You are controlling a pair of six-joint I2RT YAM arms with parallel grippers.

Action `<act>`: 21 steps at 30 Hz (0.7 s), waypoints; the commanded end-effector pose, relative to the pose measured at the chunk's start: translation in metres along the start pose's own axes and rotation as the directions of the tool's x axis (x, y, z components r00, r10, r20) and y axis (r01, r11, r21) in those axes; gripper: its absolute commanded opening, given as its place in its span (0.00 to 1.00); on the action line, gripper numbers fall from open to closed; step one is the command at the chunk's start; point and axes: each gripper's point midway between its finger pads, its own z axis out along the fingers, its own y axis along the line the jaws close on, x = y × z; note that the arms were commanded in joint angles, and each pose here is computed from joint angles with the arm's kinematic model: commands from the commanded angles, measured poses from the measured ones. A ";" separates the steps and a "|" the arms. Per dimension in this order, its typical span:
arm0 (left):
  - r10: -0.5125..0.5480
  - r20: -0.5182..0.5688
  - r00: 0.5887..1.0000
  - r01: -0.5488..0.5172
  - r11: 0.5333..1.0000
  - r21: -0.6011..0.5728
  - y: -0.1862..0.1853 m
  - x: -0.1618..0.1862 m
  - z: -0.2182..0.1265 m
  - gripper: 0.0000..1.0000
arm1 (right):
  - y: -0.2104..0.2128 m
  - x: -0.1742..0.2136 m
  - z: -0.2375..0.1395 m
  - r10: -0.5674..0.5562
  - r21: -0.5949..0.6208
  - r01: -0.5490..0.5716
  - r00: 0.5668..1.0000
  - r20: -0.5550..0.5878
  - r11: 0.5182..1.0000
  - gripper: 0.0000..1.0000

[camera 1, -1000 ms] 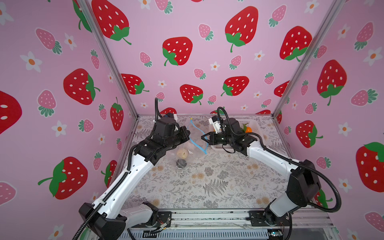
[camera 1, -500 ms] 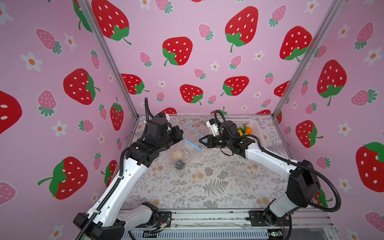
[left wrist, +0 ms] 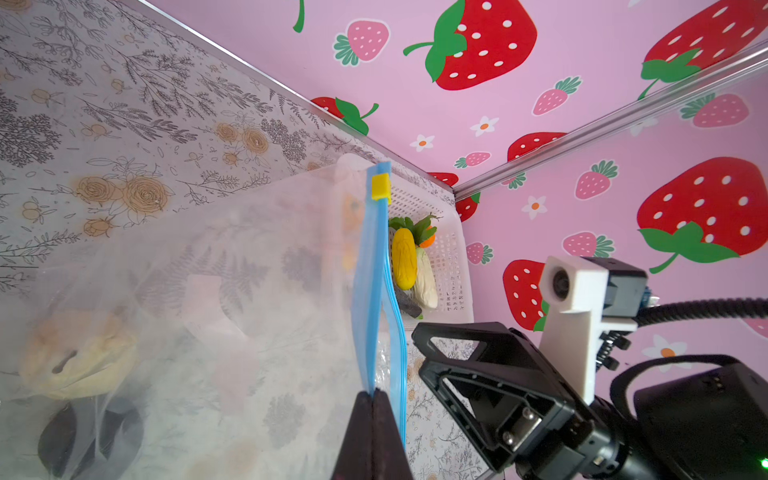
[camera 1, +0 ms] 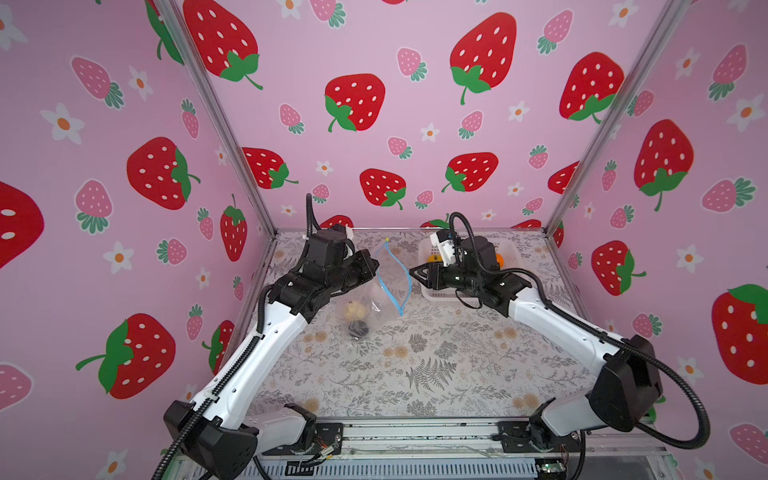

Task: Place the food in the zip-top bag and seal the zipper
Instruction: 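Release the bag and move the right gripper down onto a yellow fruit in the basket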

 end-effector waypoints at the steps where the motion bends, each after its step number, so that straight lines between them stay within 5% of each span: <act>1: -0.004 -0.012 1.000 0.005 1.000 0.019 -0.001 0.001 0.008 0.00 | -0.025 -0.006 -0.013 -0.047 0.087 0.045 0.999 0.019 0.995 0.45; 11: -0.009 -0.042 0.999 0.011 0.999 0.030 0.000 0.003 0.026 0.00 | -0.151 -0.013 -0.011 -0.060 0.385 0.054 0.998 0.003 0.921 0.51; 21: -0.029 -0.067 0.997 0.033 0.997 0.068 -0.008 0.001 0.046 0.00 | -0.224 -0.011 0.037 -0.052 0.495 0.089 0.995 -0.087 0.864 0.63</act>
